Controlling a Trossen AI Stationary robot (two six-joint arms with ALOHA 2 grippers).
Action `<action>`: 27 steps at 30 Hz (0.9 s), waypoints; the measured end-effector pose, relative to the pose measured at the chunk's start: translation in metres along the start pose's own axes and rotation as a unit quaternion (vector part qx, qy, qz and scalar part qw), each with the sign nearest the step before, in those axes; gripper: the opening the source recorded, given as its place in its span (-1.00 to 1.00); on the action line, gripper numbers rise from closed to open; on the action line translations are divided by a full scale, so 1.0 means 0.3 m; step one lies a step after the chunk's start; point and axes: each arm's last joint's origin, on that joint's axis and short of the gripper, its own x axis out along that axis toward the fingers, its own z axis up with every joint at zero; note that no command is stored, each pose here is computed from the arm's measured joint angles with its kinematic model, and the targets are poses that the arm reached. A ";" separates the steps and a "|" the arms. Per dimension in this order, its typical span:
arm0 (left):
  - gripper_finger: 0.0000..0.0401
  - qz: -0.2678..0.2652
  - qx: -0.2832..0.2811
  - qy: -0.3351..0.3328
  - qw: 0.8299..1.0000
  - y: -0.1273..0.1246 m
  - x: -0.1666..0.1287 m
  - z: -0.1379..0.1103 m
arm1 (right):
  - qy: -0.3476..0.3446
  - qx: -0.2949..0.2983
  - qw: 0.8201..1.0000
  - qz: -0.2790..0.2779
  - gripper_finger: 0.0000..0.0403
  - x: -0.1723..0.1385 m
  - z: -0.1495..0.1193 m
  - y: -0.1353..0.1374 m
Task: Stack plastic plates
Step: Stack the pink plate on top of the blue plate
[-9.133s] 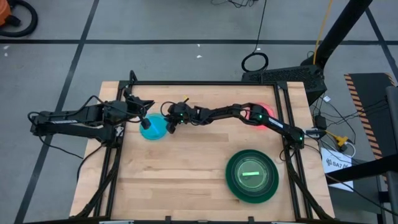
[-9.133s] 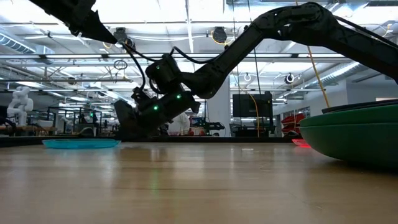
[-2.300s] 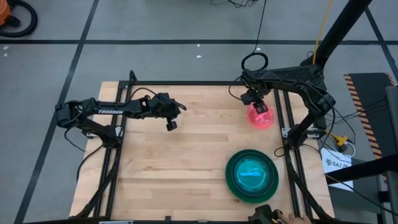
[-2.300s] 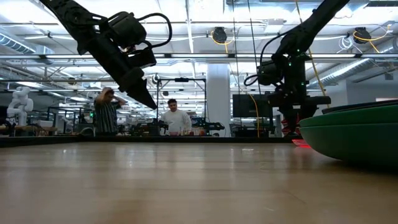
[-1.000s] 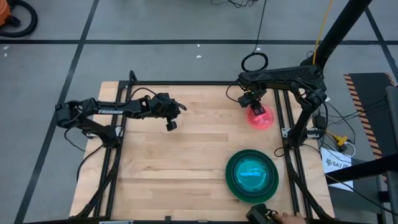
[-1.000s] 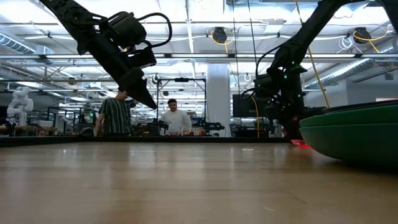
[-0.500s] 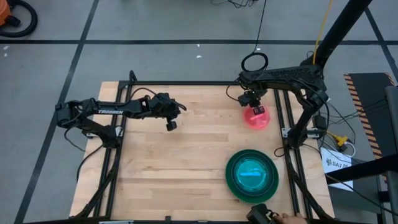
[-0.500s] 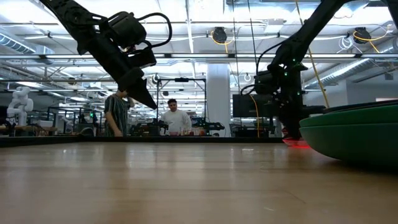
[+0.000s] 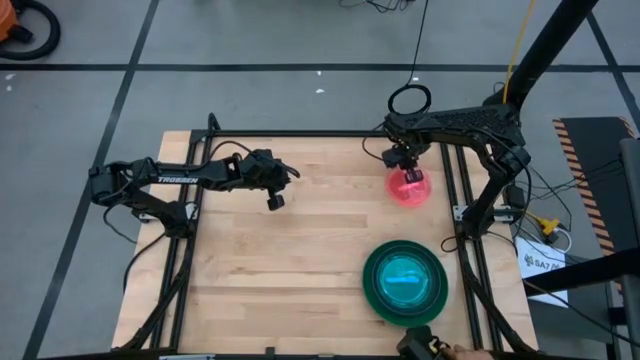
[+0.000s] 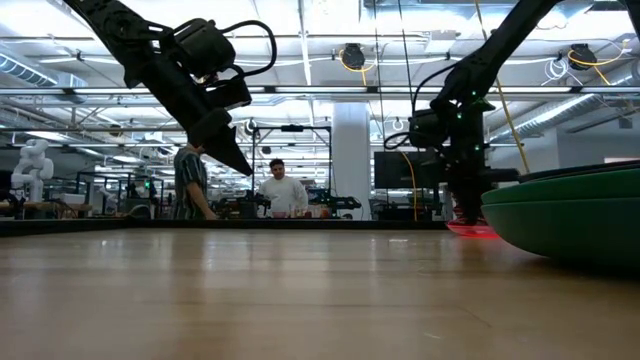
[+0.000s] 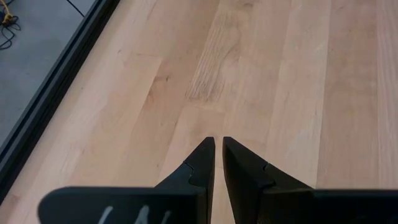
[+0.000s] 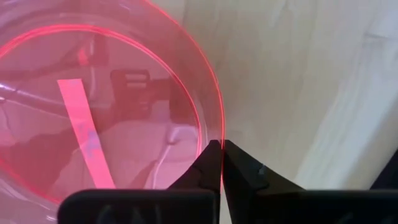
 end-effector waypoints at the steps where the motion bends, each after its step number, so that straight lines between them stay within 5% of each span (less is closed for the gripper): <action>1: -0.80 0.000 0.000 0.000 1.000 0.000 0.000 0.000 | -0.001 0.004 1.000 -0.002 -0.99 -0.001 0.001 -0.001; 17: -0.80 0.000 -0.002 0.000 1.000 0.000 0.000 0.000 | -0.047 0.163 0.985 -0.040 -1.00 -0.258 0.055 -0.128; 22: -0.80 0.000 -0.002 0.000 1.000 0.000 0.000 0.000 | -0.112 0.196 0.973 0.045 -1.00 -0.369 0.068 -0.123; 27: -0.80 0.000 -0.003 0.000 1.000 0.000 0.000 0.000 | -0.171 0.229 0.941 0.182 -1.00 -0.443 0.088 -0.073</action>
